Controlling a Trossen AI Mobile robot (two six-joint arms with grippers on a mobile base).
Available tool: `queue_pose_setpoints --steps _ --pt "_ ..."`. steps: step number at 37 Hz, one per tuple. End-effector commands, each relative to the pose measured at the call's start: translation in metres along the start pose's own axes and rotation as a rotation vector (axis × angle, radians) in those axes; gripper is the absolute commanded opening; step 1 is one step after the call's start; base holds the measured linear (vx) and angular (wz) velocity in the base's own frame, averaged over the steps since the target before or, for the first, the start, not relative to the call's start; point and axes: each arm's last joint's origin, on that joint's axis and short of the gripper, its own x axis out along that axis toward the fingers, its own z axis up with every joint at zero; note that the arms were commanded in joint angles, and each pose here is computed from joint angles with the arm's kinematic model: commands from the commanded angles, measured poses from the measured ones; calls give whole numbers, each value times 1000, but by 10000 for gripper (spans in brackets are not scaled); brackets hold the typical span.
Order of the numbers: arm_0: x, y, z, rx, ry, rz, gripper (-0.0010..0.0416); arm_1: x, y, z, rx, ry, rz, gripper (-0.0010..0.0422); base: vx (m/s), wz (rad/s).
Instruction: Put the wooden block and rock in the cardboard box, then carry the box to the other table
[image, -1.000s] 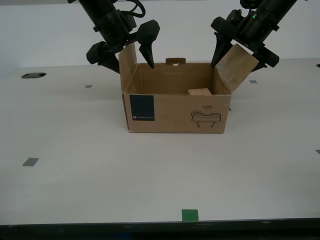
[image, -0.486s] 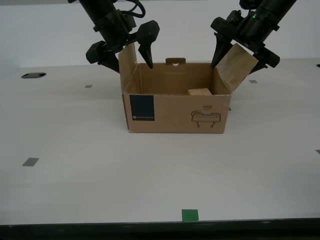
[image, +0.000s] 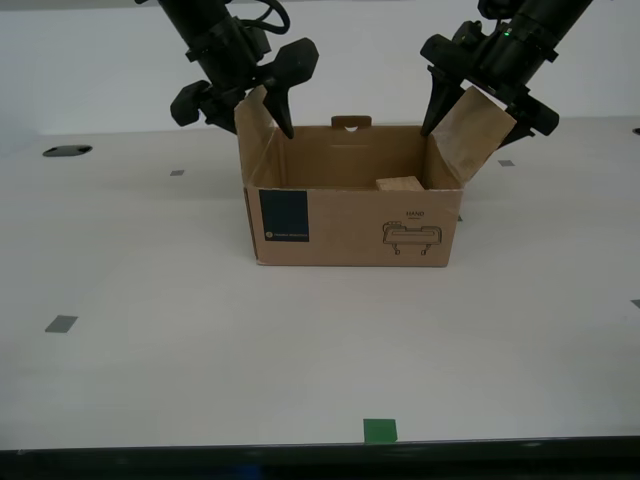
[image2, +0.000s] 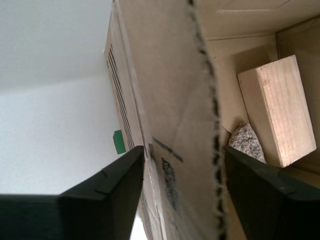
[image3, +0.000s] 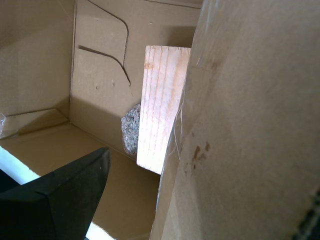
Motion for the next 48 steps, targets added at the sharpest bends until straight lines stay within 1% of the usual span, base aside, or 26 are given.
queue_pose_setpoints --steps 1,5,9,10,13,14,16,17,18,20,23,25,40,48 --pt "0 1 0 4 1 6 350 0 0 0 -15 3 0 165 0 0" --pt "0 1 0 4 1 7 290 0 0 0 -29 3 0 130 0 0" --pt "1 2 0 4 2 7 200 0 0 0 -28 4 0 79 0 0" --pt "1 2 0 4 3 7 177 0 0 0 -27 4 1 62 0 0" --pt "1 2 0 4 3 7 90 0 0 0 -25 4 0 3 0 0" --pt "1 2 0 4 3 7 63 0 0 0 -22 4 0 -7 0 0" --pt "1 2 0 0 2 7 9 0 0 0 -12 4 1 4 0 0" --pt "1 2 0 -4 1 7 -9 0 0 0 -7 6 1 3 0 0" --pt "1 2 0 -5 0 7 0 1 0 -1 -8 8 2 -4 0 0" --pt "1 2 0 -5 0 7 6 3 1 -1 -10 12 4 0 0 0" --pt "1 2 0 -5 0 7 -4 4 1 -2 -7 16 5 -2 0 0" --pt "1 2 0 -5 0 7 1 5 2 -3 -7 21 7 -2 0 0" --pt "1 2 0 -1 0 6 -1 11 6 -11 -11 40 12 -2 0 0" --pt "1 2 0 3 3 7 -1 7 5 -10 -10 29 9 -2 0 0"
